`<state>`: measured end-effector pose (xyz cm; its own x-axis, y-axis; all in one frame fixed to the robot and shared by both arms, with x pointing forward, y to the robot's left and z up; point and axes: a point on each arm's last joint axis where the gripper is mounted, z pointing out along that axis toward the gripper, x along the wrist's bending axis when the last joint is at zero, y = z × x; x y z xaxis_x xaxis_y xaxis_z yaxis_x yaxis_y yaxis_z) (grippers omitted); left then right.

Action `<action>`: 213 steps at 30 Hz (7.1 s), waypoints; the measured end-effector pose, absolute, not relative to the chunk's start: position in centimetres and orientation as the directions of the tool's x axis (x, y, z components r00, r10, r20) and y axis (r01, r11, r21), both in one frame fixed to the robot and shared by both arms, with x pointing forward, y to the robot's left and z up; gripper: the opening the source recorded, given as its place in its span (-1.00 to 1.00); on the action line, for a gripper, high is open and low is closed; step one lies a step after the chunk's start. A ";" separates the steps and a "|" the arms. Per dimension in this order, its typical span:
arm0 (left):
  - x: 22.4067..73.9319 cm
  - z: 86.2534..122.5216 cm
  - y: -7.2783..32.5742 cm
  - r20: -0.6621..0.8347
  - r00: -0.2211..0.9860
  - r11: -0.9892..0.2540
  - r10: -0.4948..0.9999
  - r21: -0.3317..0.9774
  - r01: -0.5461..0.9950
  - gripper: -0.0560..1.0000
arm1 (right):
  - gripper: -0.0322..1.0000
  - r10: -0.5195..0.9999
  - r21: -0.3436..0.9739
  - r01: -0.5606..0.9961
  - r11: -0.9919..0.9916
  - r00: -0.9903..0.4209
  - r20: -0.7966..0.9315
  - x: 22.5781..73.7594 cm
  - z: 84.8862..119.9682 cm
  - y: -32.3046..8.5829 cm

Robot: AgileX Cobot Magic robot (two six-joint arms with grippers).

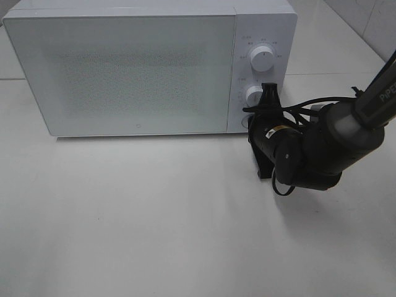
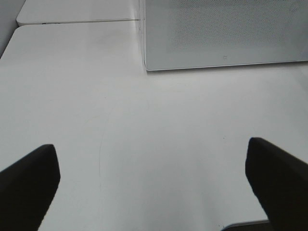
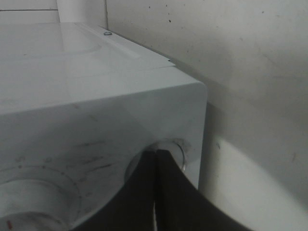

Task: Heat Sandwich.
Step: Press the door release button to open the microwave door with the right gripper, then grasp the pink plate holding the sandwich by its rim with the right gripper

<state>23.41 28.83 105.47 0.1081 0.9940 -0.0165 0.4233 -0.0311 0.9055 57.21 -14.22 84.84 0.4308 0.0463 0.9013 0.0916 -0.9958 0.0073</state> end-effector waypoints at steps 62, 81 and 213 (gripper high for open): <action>23.4 105.5 28.8 -0.016 0.108 -0.031 0.994 0.905 0.423 0.99 | -0.91 0.059 0.020 0.085 -0.996 0.495 0.867 59.3 85.3 -13.6; 23.4 105.5 28.8 -0.016 0.108 -0.031 0.994 0.905 0.423 0.99 | -0.91 0.137 0.054 0.178 -0.983 0.501 0.854 56.1 87.8 -13.7; 23.4 105.5 28.8 -0.016 0.108 -0.031 0.994 0.905 0.423 0.99 | 0.79 -0.285 0.094 -0.338 0.936 -0.888 -0.361 56.5 99.8 -5.1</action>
